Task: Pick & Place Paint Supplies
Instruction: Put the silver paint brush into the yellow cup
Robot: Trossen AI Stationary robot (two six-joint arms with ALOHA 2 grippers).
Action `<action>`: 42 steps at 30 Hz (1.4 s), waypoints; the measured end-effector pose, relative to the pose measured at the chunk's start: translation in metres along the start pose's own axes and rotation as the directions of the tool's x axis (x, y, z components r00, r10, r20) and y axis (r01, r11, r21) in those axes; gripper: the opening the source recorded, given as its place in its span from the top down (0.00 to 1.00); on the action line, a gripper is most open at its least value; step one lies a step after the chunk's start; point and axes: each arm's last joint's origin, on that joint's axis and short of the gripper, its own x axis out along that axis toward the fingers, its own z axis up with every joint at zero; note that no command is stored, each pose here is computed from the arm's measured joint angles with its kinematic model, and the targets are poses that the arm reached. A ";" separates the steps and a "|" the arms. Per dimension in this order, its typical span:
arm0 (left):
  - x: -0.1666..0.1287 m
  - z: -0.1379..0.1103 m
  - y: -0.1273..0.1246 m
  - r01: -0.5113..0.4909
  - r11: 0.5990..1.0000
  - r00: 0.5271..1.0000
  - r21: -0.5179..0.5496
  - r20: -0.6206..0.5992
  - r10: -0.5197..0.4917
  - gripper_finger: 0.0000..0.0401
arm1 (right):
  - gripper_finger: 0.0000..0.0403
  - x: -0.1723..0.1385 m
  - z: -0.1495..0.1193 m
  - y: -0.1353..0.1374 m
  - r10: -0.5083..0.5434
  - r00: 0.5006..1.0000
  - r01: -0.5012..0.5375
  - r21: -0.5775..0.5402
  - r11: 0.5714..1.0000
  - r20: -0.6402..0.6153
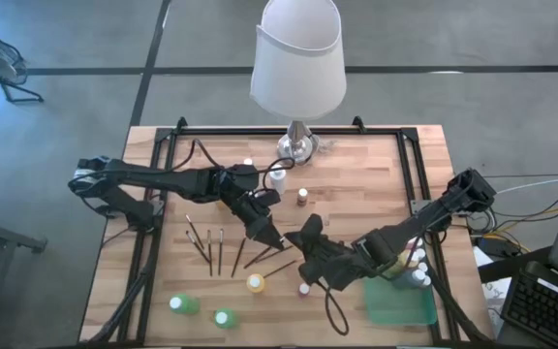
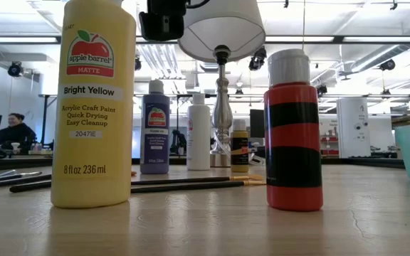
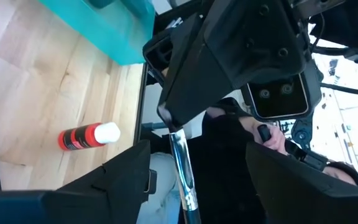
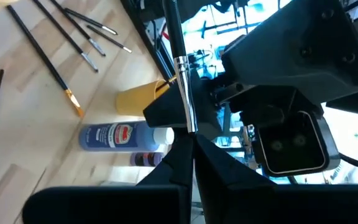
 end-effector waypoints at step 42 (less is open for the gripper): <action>0.000 0.000 0.005 -0.053 0.998 0.998 0.029 0.022 0.052 0.96 | 0.98 0.004 -0.001 0.001 0.011 1.000 -0.011 0.081 0.997 -0.002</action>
